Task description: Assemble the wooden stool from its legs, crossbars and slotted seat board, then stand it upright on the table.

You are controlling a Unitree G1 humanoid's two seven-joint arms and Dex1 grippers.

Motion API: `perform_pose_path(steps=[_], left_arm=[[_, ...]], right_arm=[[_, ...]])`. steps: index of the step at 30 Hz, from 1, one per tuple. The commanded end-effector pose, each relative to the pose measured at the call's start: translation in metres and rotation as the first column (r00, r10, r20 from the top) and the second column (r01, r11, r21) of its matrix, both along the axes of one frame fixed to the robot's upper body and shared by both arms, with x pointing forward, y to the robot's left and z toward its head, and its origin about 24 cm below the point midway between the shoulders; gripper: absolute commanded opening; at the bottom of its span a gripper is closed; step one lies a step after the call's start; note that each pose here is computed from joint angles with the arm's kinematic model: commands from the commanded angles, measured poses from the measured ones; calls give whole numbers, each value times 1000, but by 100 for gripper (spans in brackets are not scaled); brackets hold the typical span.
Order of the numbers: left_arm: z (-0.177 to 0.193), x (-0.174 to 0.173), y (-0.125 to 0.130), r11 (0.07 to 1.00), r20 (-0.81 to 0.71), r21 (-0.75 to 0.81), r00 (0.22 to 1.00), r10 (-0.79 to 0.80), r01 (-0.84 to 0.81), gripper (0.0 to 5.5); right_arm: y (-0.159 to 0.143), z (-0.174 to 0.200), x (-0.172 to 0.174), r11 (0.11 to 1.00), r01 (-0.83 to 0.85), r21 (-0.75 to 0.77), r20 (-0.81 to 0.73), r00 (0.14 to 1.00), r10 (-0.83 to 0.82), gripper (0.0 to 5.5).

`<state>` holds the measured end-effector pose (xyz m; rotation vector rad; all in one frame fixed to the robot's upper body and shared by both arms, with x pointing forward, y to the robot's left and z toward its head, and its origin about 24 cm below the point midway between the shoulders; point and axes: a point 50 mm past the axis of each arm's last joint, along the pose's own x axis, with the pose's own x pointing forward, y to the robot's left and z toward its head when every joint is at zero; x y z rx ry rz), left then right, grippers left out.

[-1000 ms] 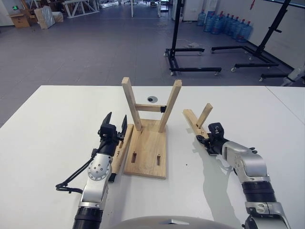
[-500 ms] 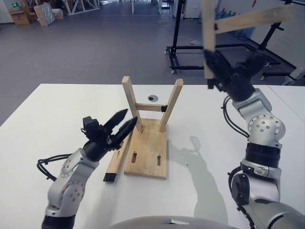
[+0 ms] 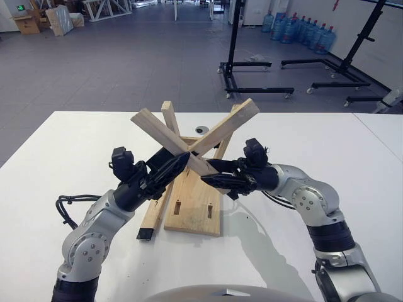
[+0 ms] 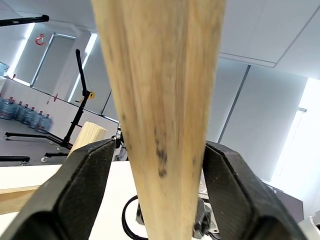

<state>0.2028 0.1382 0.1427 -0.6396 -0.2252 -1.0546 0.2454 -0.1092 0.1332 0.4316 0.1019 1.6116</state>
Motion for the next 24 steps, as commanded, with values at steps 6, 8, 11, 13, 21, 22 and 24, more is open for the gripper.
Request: perform_pose_path(steps=[6,8,11,13,21,22,24], left_arm=[[0,-2,-2,999,6,-44,1000,4,-4,268],[2,-4,0,998,11,-69,1000,-8,8,236],[3,-4,3,996,13,-84,1000,-9,10,212],[3,-4,5,995,15,-95,1000,-4,6,212],[7,-1,7,985,32,-171,999,11,-6,208],[6,-1,10,985,38,-171,999,28,-21,208],[7,0,18,984,63,-170,996,64,-52,208]], right_arm=[[15,-5,-9,998,-61,-8,-31,998,61,205],[10,-5,-3,999,-39,-12,-22,999,39,205],[6,-4,2,1000,0,-5,-1,1000,0,205],[6,-4,3,1000,25,-4,18,1000,-25,205],[8,-14,5,994,40,-98,12,999,-39,275],[7,-16,4,994,30,-109,4,1000,-29,293],[5,-19,2,992,29,-123,-4,1000,-30,323]])
